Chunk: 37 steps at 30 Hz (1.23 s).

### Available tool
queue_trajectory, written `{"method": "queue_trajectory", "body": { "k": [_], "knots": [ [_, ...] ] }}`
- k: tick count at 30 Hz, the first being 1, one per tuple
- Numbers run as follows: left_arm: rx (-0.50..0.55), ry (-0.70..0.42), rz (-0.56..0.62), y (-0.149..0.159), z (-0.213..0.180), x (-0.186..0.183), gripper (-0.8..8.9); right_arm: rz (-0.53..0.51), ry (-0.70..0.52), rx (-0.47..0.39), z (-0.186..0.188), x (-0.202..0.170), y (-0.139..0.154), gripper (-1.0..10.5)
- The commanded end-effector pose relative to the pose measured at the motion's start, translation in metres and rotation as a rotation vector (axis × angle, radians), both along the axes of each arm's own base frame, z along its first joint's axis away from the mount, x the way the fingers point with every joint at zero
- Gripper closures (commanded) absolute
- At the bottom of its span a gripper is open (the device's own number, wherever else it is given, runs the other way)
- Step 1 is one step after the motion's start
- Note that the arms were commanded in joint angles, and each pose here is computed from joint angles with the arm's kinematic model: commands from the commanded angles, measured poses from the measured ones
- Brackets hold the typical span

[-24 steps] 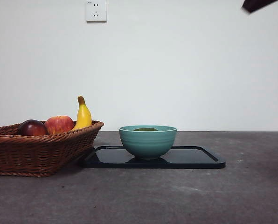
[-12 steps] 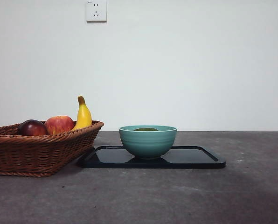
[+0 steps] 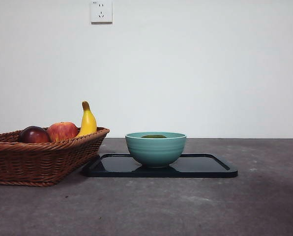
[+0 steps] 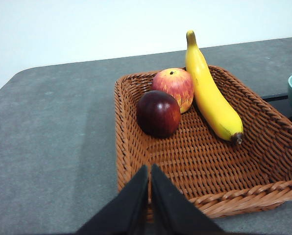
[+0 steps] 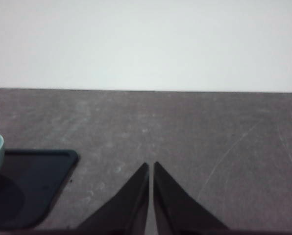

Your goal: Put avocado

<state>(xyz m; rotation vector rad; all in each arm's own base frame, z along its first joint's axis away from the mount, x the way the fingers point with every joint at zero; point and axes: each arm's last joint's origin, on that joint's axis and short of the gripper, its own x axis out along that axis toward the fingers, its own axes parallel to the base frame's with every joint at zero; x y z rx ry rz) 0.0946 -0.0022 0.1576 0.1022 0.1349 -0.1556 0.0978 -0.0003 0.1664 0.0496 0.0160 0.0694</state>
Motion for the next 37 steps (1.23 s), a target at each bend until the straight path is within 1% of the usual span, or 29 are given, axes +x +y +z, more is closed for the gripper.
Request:
{"method": "queue_trajectory", "body": {
  "k": [1, 5, 9, 17, 37],
  "knots": [
    [0.000, 0.027, 0.005, 0.000, -0.008, 0.001, 8.05, -0.003, 0.016, 0.000, -0.003, -0.001, 0.000, 9.4],
    [0.000, 0.027, 0.005, 0.000, -0.008, 0.001, 8.05, -0.004, 0.065, -0.002, -0.008, -0.001, 0.000, 9.4],
    [0.000, 0.027, 0.005, 0.000, -0.008, 0.001, 8.05, -0.005, 0.159, 0.001, -0.017, -0.002, 0.000, 9.4],
    [0.000, 0.027, 0.005, 0.000, -0.008, 0.001, 8.05, -0.001, 0.134, 0.004, -0.015, -0.002, 0.000, 9.4],
    [0.000, 0.027, 0.005, 0.000, -0.008, 0.001, 8.05, -0.001, 0.133, 0.004, -0.014, -0.002, 0.000, 9.4]
  ]
}}
